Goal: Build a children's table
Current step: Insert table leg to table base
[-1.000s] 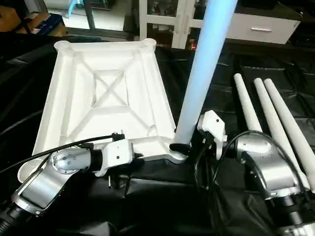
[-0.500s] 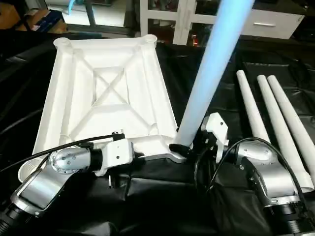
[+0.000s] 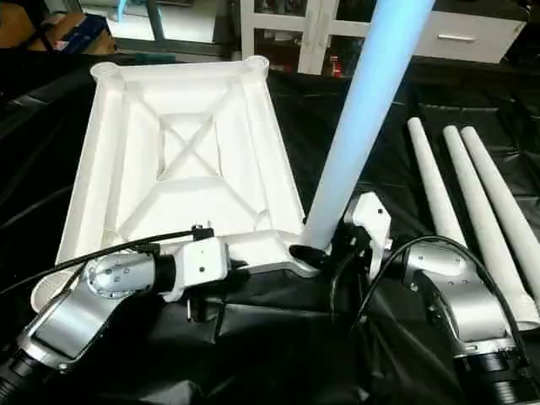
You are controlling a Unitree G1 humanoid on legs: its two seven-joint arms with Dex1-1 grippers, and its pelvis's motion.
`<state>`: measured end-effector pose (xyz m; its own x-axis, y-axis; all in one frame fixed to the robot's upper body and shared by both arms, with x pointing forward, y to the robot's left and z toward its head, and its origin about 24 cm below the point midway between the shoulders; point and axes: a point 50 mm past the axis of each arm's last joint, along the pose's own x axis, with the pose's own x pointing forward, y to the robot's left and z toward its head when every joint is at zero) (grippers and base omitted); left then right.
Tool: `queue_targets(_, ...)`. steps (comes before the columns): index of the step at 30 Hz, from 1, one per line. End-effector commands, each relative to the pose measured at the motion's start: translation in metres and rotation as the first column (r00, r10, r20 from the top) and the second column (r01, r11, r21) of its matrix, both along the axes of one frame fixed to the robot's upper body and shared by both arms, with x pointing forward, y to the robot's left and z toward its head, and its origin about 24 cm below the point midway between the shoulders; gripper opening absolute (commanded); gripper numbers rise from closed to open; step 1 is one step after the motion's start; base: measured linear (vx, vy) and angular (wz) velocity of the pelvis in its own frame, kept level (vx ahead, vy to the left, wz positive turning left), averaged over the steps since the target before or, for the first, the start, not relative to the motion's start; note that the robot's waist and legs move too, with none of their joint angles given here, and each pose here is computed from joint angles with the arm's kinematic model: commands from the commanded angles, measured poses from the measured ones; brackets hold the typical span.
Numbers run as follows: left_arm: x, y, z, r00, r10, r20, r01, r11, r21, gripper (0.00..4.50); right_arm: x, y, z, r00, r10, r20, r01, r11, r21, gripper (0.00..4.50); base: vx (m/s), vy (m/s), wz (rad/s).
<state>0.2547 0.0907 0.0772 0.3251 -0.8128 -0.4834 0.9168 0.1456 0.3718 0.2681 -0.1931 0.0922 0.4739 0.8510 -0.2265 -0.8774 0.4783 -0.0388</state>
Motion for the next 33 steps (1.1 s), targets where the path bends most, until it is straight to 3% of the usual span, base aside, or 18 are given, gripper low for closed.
queue_targets(1,-0.013,-0.010,-0.016,0.996,-0.062,-0.070,0.062,0.998,-0.004,0.00,-0.004,-0.005,-0.001,0.998,-0.039,-0.043,0.040,0.999,0.023,3.41,0.000,0.000,0.00)
queue_targets(12,-0.012,-0.011,-0.017,0.996,-0.059,-0.070,0.059,0.998,-0.006,0.00,-0.010,-0.008,0.005,0.997,-0.082,0.000,0.082,0.995,0.051,4.28,0.000,0.000,0.00)
queue_targets(18,-0.011,-0.011,-0.017,0.996,-0.060,-0.070,0.060,0.998,-0.003,0.00,-0.009,-0.011,0.019,0.990,-0.118,0.071,0.110,0.988,0.108,4.28,0.000,0.000,0.00)
queue_targets(33,-0.010,-0.011,-0.017,0.995,-0.064,-0.071,0.064,0.998,-0.002,0.00,-0.011,-0.013,0.024,0.988,-0.127,0.089,0.116,0.985,0.127,4.28,0.000,0.000,0.00)
